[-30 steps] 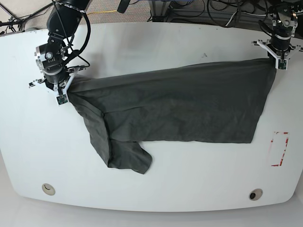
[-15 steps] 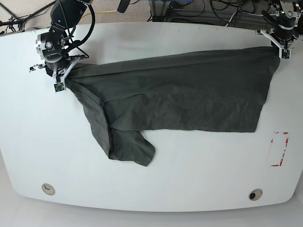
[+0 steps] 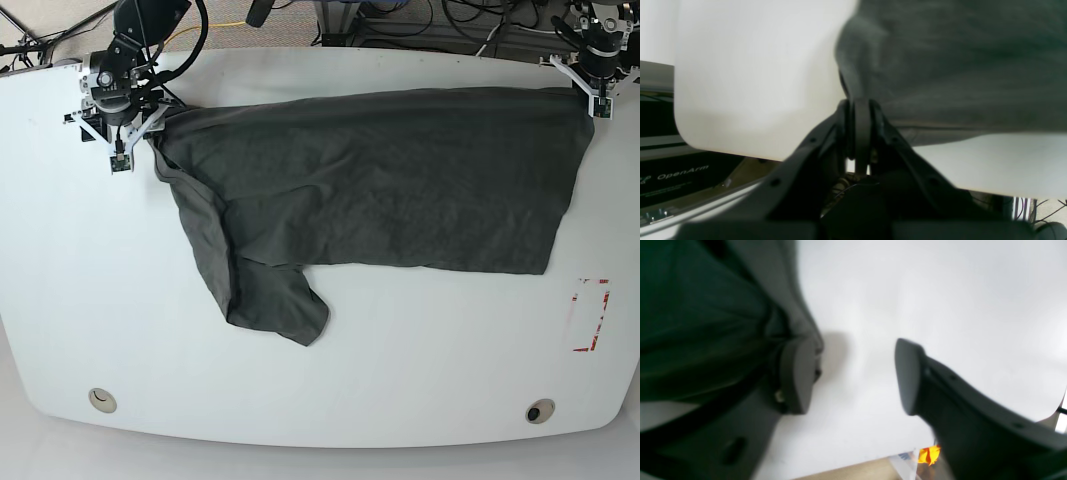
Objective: Fold the T-shirt properly
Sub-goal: 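Release the shirt edge from the right gripper, then move the right gripper along the shirt and grasp its hem, then release the left gripper, move it along the shirt and grasp the hem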
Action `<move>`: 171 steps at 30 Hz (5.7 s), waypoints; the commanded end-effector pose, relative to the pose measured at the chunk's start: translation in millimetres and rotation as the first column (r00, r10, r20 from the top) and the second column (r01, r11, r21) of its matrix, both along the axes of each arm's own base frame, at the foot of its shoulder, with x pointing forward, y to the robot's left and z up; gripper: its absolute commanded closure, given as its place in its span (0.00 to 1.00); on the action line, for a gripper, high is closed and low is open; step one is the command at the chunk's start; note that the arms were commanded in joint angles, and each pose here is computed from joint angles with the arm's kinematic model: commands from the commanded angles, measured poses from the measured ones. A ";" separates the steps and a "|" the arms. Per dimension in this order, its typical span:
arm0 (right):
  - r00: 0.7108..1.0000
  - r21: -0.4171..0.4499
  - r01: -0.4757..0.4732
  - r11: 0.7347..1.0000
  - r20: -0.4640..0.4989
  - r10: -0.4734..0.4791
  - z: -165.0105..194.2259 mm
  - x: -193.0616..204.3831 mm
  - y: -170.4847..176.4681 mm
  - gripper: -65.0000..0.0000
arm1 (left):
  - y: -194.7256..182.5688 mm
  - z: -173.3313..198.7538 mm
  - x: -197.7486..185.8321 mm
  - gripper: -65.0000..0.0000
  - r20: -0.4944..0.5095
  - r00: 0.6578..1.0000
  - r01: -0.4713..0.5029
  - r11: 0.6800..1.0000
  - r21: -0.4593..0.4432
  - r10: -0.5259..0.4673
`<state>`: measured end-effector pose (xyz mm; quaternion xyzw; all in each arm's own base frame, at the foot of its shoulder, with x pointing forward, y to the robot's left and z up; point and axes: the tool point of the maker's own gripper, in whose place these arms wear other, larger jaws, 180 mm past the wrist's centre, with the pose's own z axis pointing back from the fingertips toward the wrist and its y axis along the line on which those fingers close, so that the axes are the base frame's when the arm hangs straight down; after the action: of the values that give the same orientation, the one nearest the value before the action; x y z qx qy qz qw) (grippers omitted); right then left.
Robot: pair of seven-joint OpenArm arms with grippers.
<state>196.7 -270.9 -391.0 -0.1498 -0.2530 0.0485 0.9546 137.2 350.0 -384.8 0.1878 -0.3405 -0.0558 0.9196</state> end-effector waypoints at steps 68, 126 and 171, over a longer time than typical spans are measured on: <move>0.903 0.054 -0.375 0.925 0.247 0.351 14.0 187.4 70.0 0.78 | 6.0 6.1 2.9 0.99 0.020 1.000 -0.004 1.000 0.021 0.003; 0.917 0.019 -0.327 0.945 0.250 0.312 22.7 186.5 34.4 1.00 | 8.7 43.1 223.2 0.07 0.293 0.942 -0.060 0.941 -0.332 0.163; 0.916 0.017 -0.327 0.945 0.253 0.313 24.0 186.9 34.5 1.00 | -65.4 -8.8 271.3 0.89 0.181 0.984 0.075 0.913 -0.401 -0.001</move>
<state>369.7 -231.7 -387.2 -0.0721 -0.3646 0.1788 0.9110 399.8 278.1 -408.5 -0.0165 -0.4138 0.0184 0.9100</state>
